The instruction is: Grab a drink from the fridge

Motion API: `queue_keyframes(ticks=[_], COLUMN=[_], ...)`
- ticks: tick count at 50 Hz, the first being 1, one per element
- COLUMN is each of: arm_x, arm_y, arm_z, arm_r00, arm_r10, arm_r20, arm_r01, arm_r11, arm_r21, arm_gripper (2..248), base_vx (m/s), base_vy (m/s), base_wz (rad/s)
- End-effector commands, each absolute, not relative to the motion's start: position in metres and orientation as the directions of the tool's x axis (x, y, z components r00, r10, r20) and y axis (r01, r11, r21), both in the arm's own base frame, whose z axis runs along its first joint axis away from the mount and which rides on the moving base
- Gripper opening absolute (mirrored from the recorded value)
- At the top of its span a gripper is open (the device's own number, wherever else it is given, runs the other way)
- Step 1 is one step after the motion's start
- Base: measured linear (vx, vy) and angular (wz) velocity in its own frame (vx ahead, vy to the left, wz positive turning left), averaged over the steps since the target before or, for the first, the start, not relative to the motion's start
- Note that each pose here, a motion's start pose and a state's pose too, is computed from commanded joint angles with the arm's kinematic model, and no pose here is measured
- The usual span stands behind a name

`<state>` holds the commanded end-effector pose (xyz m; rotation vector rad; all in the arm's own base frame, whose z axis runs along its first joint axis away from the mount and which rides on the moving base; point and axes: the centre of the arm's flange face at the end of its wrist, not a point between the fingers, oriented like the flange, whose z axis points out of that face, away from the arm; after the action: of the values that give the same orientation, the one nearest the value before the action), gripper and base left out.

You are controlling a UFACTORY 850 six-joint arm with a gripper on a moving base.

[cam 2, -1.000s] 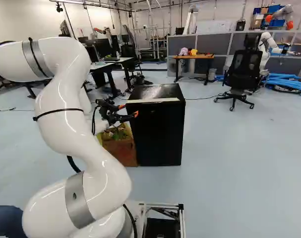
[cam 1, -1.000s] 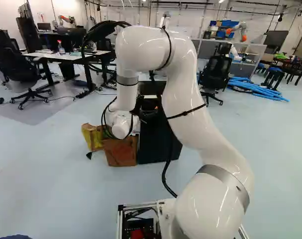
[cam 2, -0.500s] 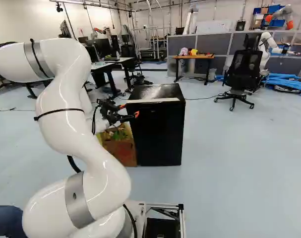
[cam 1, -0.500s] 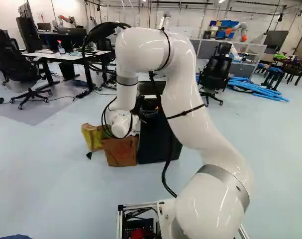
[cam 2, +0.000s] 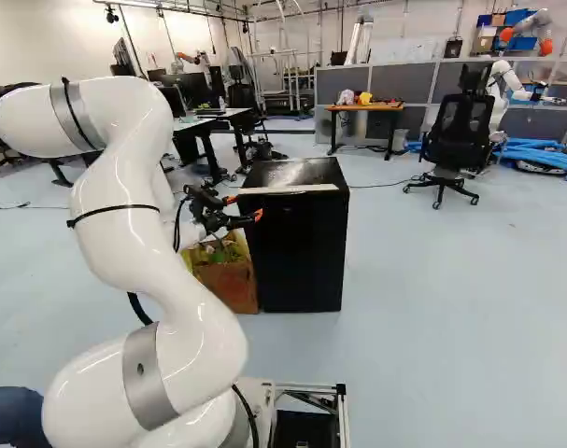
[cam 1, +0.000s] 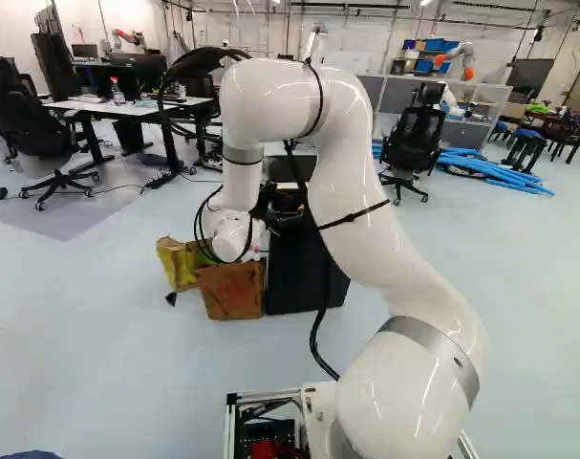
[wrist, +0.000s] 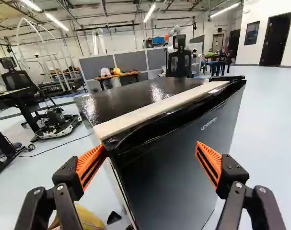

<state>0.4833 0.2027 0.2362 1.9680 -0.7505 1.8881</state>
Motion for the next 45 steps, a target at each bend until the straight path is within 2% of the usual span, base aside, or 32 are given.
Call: queue_keyframes(ticks=[45], arm_x=[0.4774], arm_y=[0.1968], arm_z=[0.2352], arm_r00=[-0.014], arm_r10=[-0.164], arm_r20=[0.986], arm_r01=[-0.638], arm_r11=[-0.758], arm_r21=[-0.135], arm_gripper=[247], base_vx=[0.0], base_vy=[0.0], base_wz=[0.0])
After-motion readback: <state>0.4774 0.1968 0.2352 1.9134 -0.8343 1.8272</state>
